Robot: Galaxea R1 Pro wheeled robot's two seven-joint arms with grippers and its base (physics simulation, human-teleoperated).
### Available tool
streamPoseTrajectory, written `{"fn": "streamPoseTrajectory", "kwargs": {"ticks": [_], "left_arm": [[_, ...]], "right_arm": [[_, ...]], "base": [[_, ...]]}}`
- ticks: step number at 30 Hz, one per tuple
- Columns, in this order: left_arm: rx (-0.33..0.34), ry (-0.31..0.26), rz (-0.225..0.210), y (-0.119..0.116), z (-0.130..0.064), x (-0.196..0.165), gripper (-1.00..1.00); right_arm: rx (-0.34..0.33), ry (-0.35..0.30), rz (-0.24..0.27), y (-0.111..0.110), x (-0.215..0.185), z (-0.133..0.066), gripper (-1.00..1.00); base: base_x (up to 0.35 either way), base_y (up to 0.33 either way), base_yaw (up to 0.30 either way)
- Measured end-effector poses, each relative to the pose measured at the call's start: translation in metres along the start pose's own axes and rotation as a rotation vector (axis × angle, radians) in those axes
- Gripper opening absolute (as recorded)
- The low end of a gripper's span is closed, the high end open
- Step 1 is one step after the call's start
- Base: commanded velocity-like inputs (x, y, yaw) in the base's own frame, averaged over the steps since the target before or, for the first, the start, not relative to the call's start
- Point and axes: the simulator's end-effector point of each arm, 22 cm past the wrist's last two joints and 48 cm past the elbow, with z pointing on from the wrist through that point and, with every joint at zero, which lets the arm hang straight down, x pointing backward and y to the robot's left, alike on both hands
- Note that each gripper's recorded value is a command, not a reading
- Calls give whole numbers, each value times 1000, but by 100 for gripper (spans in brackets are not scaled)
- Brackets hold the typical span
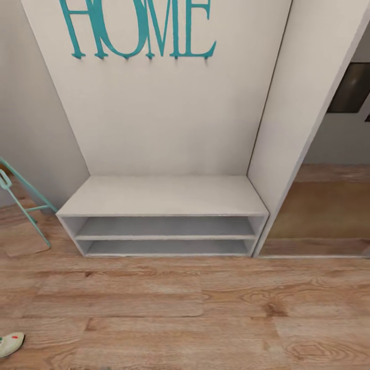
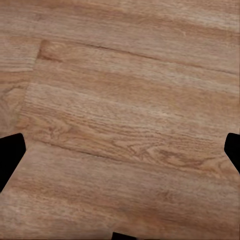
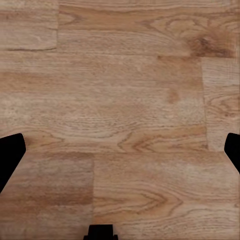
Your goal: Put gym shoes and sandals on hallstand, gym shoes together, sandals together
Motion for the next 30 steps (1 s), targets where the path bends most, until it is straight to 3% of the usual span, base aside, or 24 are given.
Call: {"fn": "streamPoseTrajectory", "kwargs": {"ticks": [30], "left_arm": [[-5, 27, 4, 2, 1, 12, 100]], "right_arm": [[-1, 28, -1, 1, 12, 0, 100]], "base": [[0, 0, 242]]}}
